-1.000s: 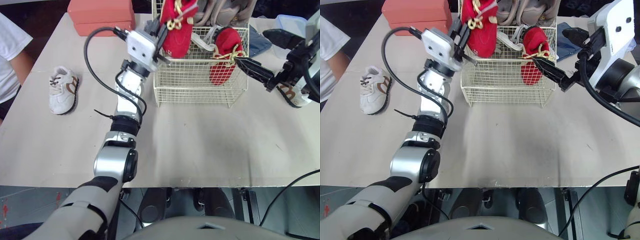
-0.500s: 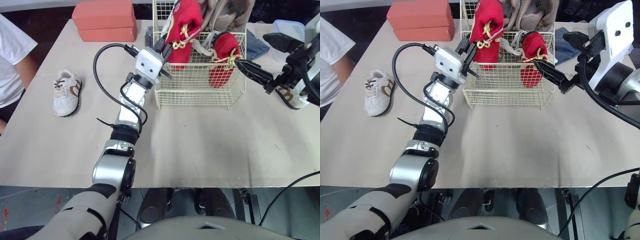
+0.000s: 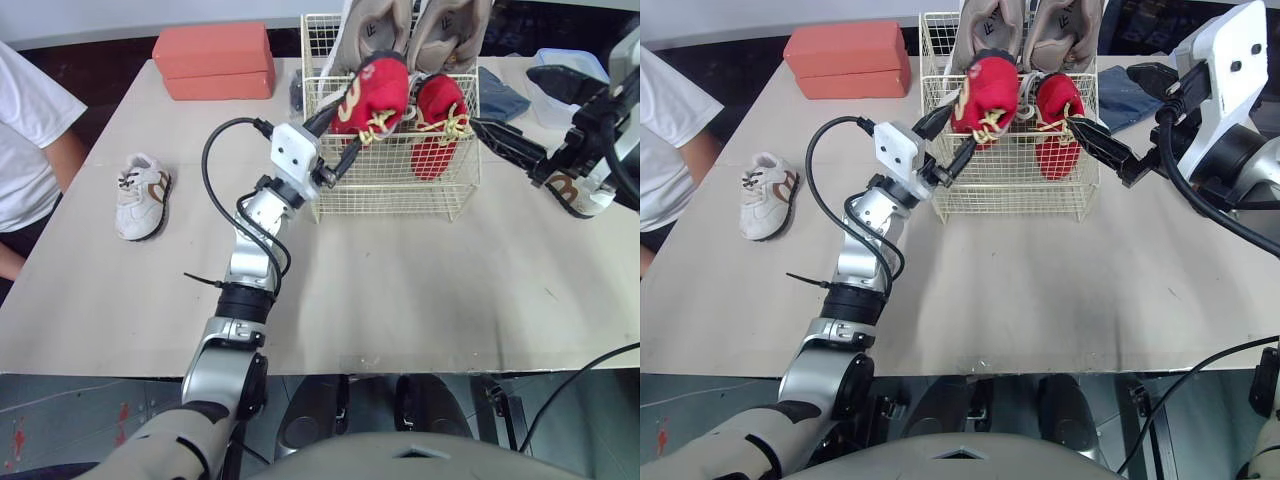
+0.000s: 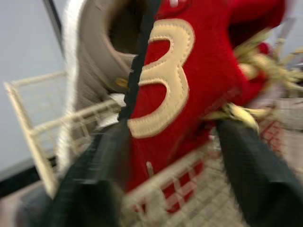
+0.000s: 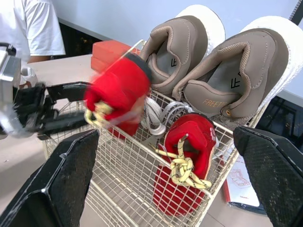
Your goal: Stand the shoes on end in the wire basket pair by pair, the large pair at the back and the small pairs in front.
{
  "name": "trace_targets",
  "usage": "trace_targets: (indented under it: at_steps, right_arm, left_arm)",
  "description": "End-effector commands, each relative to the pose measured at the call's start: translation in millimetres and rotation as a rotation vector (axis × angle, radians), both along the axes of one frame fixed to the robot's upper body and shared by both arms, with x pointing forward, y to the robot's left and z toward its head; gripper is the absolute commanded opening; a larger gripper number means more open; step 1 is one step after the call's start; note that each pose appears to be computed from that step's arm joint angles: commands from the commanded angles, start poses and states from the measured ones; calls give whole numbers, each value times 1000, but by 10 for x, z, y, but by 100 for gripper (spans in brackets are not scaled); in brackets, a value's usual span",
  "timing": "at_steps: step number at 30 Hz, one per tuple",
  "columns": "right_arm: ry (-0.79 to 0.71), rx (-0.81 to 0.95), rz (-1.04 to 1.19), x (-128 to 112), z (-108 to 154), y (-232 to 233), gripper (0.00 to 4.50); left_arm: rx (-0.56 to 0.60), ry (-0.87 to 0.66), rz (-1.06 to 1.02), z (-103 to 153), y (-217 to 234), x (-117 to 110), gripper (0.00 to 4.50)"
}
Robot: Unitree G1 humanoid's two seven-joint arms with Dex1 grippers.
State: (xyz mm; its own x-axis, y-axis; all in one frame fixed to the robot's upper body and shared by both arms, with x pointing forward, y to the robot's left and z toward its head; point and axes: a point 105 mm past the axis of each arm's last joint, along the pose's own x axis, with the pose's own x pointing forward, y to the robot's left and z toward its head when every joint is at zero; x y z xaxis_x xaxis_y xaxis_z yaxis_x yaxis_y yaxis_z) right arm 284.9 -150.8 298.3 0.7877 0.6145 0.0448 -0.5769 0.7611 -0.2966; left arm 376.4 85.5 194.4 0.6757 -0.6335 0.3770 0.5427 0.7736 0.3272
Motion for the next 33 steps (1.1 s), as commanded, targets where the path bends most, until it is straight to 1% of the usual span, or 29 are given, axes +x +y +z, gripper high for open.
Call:
trace_targets:
  at_steps: [1,6,9,11,14,16,18,20,22,25,26,28,30,33]
  right_arm:
    - [-57,1,-5,-29,107,-14,450]
    - [-60,6,-3,-22,101,-9,450]
    - [-51,11,-7,-17,74,-25,450]
    - [-34,31,-37,0,31,-110,450]
    - [3,66,-136,55,-97,-376,450]
    - [19,55,-181,73,-179,-505,450]
    - [63,49,-287,125,-371,-829,450]
    - [96,61,-375,160,-521,-1111,450]
    - [119,44,-432,196,-641,-1305,450]
    - [180,67,-519,264,-874,-1647,450]
    - [191,73,-549,287,-934,-1753,450]
    - [220,100,-598,340,-1024,-1929,450]
    - [240,122,-616,386,-1064,-2019,450]
    - [318,182,-636,509,-1182,-2084,450]
  left_arm:
    - [-15,209,32,-397,148,2,437]
    - [-34,235,34,-333,183,-82,437]
    - [-54,232,1,-262,191,-149,437]
    - [-65,230,-61,-171,190,-234,437]
    - [-65,250,-209,9,166,-399,437]
    - [-37,260,-295,103,142,-493,437]
    - [36,275,-417,357,140,-595,437]
    - [79,291,-484,575,149,-656,437]
    - [123,315,-489,691,173,-659,437]
    - [260,355,-490,835,214,-717,437]
    - [289,365,-490,885,226,-738,437]
    - [325,394,-501,991,258,-806,437]
    - [337,413,-514,1077,267,-865,437]
    - [358,415,-540,1227,259,-969,437]
